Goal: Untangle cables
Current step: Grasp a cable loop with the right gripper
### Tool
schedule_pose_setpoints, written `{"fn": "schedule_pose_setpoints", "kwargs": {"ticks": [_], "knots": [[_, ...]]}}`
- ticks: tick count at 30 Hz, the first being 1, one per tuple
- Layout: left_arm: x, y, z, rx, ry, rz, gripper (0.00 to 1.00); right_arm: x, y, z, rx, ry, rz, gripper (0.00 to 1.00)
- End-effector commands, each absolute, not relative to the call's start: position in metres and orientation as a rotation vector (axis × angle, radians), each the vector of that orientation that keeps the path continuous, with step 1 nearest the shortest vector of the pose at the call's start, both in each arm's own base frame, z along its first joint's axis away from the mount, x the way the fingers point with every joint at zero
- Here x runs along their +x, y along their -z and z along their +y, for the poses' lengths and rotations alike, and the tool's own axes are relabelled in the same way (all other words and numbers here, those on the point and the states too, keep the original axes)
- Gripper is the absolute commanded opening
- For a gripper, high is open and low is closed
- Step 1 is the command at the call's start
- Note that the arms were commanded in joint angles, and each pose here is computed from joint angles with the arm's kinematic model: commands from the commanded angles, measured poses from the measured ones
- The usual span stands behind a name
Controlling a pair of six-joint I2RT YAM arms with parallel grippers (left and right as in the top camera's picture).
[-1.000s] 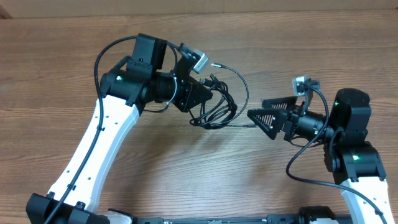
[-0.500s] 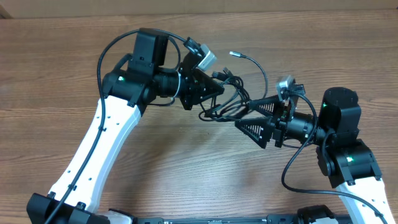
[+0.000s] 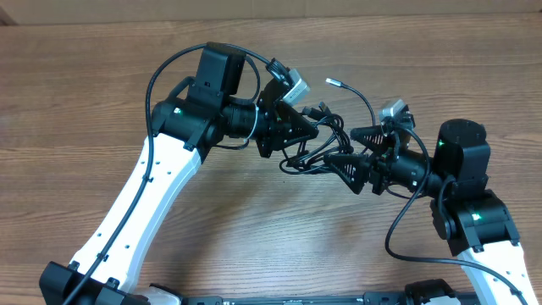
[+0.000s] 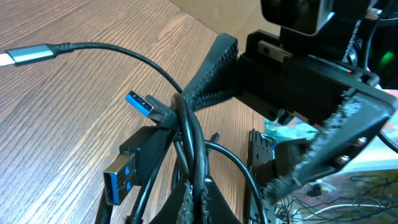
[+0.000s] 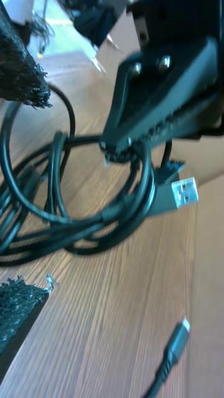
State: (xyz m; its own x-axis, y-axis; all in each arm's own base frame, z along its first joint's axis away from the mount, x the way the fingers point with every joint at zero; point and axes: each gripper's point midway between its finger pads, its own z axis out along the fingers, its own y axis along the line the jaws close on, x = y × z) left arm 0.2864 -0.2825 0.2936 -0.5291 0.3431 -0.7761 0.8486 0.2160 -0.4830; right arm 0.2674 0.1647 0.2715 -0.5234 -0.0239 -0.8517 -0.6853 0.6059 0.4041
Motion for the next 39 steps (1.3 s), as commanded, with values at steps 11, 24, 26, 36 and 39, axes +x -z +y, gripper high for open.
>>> {"fn": "schedule_pose_setpoints", "kwargs": {"ticks": [11, 24, 26, 36, 39], "knots": [[0.261, -0.335, -0.289, 1.191, 1.432, 1.785, 0.04, 0.288, -0.259, 0.156, -0.579, -0.802, 1.993, 0.70], [0.278, -0.323, -0.287, 1.152, 1.297, 1.851, 0.04, 0.280, -0.257, 0.167, -0.628, -0.914, 1.989, 0.08], [0.279, -0.324, -0.287, 1.152, 1.294, 1.849, 0.04, 0.278, -0.257, 0.168, -0.630, -0.925, 1.994, 0.05], [0.326, -0.293, -0.264, 0.836, 0.984, 2.148, 0.04, 0.268, -0.251, 0.166, -0.616, -0.940, 2.041, 0.04], [0.347, -0.282, -0.247, 0.617, 0.862, 2.265, 0.04, 0.263, -0.255, 0.165, -0.615, -0.939, 2.034, 0.04]]}}
